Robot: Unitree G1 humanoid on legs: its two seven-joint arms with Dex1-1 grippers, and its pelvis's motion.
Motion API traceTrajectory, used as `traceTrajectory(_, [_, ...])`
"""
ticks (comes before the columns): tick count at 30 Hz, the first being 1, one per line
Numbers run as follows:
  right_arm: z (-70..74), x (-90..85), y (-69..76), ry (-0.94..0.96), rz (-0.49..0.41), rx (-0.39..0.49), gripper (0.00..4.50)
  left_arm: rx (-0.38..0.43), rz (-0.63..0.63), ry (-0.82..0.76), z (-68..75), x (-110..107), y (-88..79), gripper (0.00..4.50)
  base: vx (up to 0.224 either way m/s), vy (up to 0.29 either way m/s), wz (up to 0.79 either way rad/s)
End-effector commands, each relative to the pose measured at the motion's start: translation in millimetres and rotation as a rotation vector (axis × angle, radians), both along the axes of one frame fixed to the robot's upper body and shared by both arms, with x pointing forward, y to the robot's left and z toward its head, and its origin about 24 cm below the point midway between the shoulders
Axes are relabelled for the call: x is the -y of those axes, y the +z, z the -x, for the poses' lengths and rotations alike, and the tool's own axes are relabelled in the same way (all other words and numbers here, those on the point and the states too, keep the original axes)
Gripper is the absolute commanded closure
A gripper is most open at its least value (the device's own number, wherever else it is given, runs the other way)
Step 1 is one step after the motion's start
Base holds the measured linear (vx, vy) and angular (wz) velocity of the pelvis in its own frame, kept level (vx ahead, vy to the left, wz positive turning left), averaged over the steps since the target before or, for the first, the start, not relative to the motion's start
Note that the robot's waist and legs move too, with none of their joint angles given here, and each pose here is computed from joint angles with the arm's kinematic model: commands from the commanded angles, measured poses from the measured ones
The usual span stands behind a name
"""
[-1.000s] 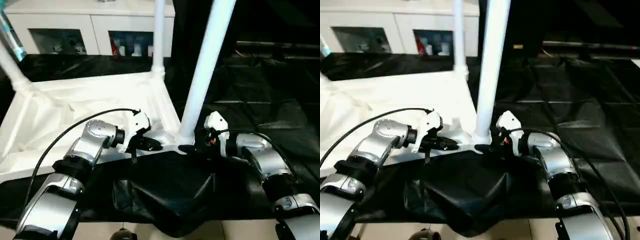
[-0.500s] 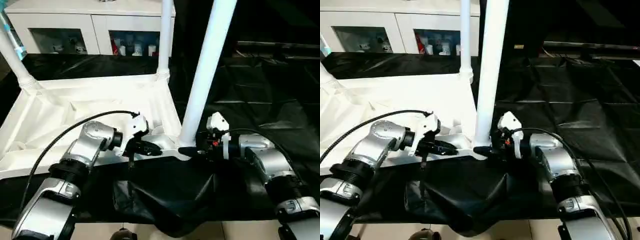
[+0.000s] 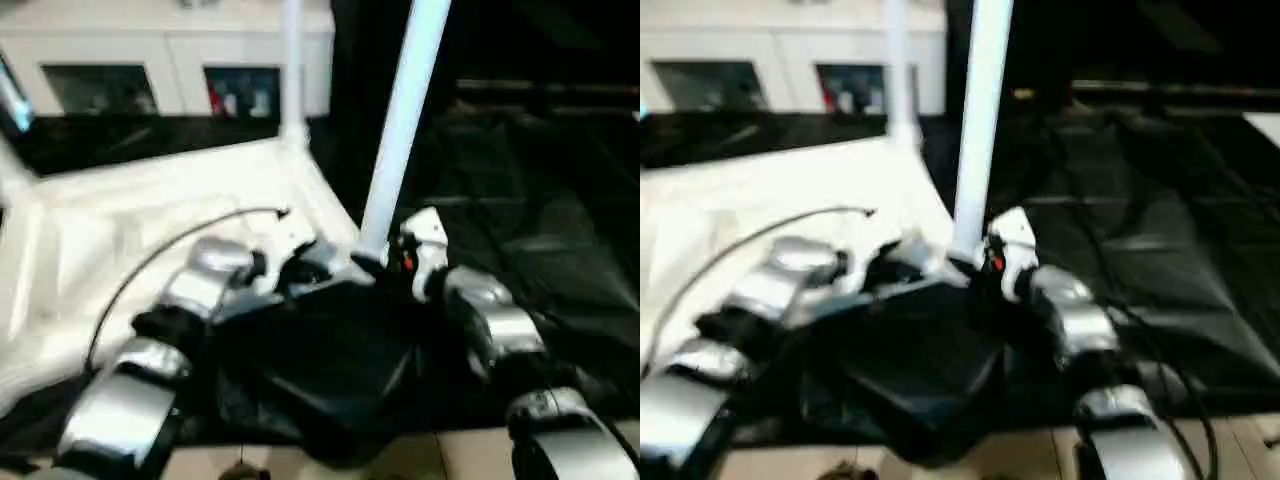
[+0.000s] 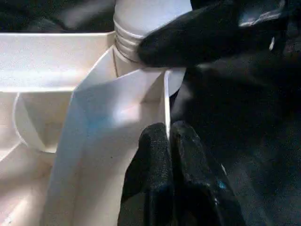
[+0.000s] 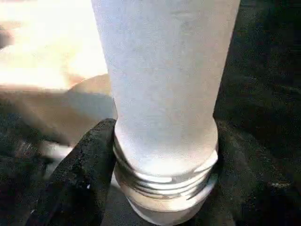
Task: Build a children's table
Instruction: Rotate leg to tighten
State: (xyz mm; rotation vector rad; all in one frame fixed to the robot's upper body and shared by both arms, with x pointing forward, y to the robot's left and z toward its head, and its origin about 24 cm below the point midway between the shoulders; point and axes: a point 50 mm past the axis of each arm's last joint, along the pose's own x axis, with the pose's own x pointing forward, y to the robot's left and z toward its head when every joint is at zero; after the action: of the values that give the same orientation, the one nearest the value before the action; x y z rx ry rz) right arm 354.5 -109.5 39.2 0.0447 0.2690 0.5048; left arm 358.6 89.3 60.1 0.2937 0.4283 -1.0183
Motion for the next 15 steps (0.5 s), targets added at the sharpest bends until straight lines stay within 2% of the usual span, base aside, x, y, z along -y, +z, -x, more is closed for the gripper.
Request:
traceTrajectory(1, [2.8, -21.4, -12.8, -0.038, 0.011, -0.072, 1.73, 0.103, 0.081, -0.012, -9.4, 29.6, 28.9, 4.5, 0.0, 0.0, 0.0])
traceTrajectory(3, [0.9, -36.6, -7.5, -0.005, -0.008, -0.055, 1.73, 0.113, 0.086, 0.0, -10.8, 34.3, 29.9, 4.5, 0.0, 0.0, 0.0])
traceTrajectory(4, [0.7, -40.0, -5.7, 0.013, -0.016, -0.046, 1.38, 0.114, 0.088, -0.004, -10.9, 35.2, 30.0, 4.5, 0.0, 0.0, 0.0])
traceTrajectory(5, [0.6, -42.3, -4.5, 0.025, -0.021, -0.04, 1.38, 0.114, 0.088, -0.006, -11.0, 35.7, 30.1, 4.5, 0.0, 0.0, 0.0])
traceTrajectory(7, [-0.1, -46.3, 3.0, 0.088, -0.028, 0.012, 1.03, 0.114, 0.097, -0.041, -9.3, 33.9, 30.3, 4.5, 0.0, 0.0, 0.0])
traceTrajectory(12, [1.0, -40.1, 7.6, 0.178, -0.015, 0.056, 0.93, 0.108, 0.109, -0.106, -5.0, 27.3, 28.8, 4.5, 0.0, 0.0, 0.0])
traceTrajectory(15, [6.2, -25.5, 9.8, 0.322, 0.014, 0.087, 0.93, 0.088, 0.115, -0.175, 0.5, 18.0, 25.3, 4.5, 0.0, 0.0, 0.0])
